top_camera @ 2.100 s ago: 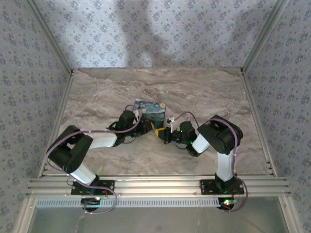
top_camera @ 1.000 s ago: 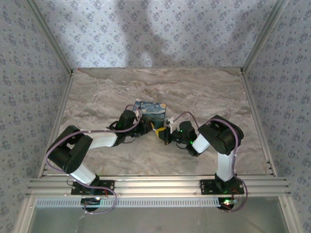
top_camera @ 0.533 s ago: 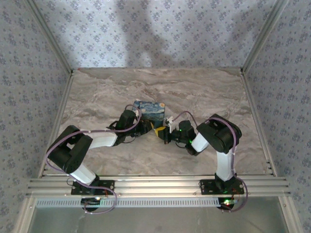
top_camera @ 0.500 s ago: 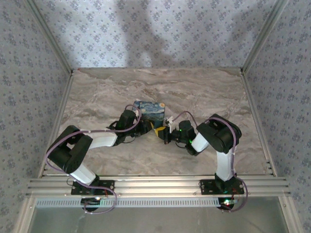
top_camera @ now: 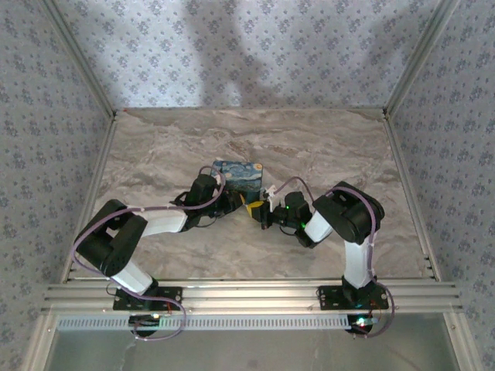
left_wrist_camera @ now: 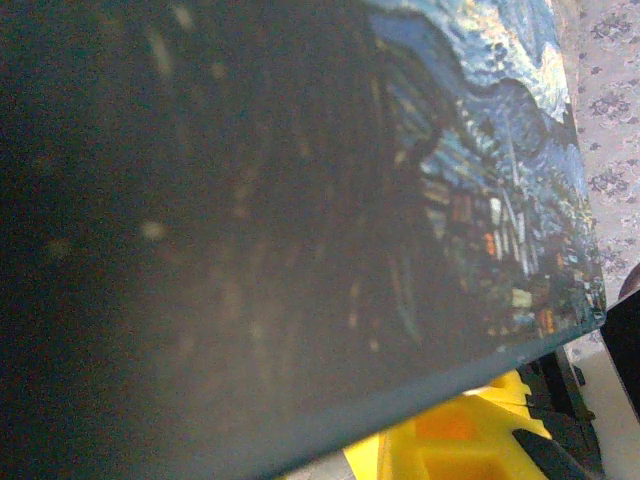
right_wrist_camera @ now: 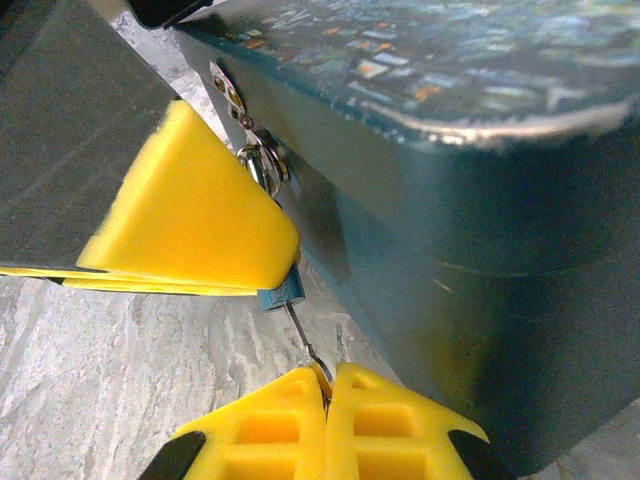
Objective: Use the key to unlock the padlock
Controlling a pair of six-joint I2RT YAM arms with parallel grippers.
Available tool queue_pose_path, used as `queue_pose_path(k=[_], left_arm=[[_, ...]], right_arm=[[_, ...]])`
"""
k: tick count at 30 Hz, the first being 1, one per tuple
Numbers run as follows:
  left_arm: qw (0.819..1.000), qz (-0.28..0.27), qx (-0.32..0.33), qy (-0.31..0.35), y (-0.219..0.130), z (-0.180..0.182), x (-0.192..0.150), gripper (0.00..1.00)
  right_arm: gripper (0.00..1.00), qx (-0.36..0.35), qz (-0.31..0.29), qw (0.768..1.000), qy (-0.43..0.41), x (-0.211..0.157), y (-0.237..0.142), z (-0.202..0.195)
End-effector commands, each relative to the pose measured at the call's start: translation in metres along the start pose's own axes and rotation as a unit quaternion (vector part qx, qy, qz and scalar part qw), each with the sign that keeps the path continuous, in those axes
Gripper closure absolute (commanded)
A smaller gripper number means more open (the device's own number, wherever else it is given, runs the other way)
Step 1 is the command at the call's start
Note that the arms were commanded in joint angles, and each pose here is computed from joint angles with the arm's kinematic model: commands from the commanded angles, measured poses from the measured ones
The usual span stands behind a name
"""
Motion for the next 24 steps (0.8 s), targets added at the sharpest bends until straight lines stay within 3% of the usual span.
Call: queue_pose_path(k=[1,24], left_arm=[[0.996,0.044,-0.076,0.026,-0.007,-0.042,-0.013,0.79],[0.996,0.047,-0.074,0.011,-0.013,-0.047,-0.014,0.78]], right_arm=[[1.00,-0.002,-0.042,0.999,-0.033,0.022,-0.002,0.006],[1.00,-0.023,-0.063,0.996,-0.060,0.038,-0.006,0.015]])
Point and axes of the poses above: each hand's point on the last joint's axis, 136 mm out from that joint toward the fingers, its own y axis out along the fingers, its own z axis along the line the jaws close on, x = y × z, the point moved 7 cm from there along -y, back along the fingers, and after that the axes turned 10 degrees about -y, right-handed, at the moved point
